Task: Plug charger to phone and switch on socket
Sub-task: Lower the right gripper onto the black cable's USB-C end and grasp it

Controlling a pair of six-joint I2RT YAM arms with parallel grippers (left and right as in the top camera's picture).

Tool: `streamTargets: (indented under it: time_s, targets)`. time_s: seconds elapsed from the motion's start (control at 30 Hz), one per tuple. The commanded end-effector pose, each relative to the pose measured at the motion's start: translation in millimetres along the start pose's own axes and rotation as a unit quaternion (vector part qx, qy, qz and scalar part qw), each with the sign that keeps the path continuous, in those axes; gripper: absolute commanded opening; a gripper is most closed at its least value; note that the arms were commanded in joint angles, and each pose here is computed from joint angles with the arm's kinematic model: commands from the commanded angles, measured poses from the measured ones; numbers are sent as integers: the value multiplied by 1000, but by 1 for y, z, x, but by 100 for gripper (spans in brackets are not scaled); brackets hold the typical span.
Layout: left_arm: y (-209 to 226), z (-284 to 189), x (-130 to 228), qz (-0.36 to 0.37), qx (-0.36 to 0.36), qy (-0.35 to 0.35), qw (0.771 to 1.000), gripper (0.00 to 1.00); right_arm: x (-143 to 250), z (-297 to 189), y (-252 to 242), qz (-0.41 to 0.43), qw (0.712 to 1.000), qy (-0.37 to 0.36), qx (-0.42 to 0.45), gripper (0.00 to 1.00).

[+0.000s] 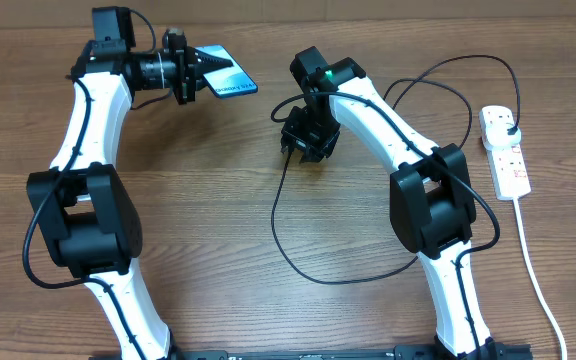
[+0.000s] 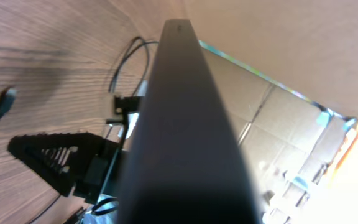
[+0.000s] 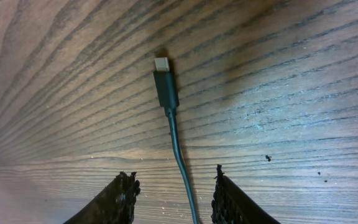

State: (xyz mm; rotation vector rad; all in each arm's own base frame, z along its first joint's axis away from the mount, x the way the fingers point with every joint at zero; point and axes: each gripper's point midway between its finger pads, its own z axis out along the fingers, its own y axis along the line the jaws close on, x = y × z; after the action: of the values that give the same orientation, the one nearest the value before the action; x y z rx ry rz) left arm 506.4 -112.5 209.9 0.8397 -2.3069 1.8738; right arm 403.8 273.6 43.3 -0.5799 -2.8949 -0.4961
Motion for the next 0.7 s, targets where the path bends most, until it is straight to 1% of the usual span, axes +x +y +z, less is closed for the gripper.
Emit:
streamTargets:
  time_s: [0.0, 0.2, 0.47, 0.53, 0.57, 0.67]
  targets:
    - [-18, -25, -4, -25, 35, 6, 999, 4, -5, -4, 9, 3, 1000, -15, -7, 42]
    - [-18, -45, -16, -30, 46, -15, 998, 4, 0, 6, 14, 5, 1000, 2, -17, 41]
    - [-18, -49, -16, -16, 49, -14, 999, 4, -27, -5, 36, -16, 997, -42, -67, 41]
    - [-18, -49, -17, -16, 49, -15, 999, 4, -40, -8, 41, -41, 994, -74, -75, 42]
    - [-18, -49, -17, -15, 49, -15, 999, 4, -46, -12, 46, -62, 991, -87, -85, 45]
    - [-18, -49, -17, -13, 49, -15, 999, 4, -61, -29, 53, -104, 983, -113, -98, 45]
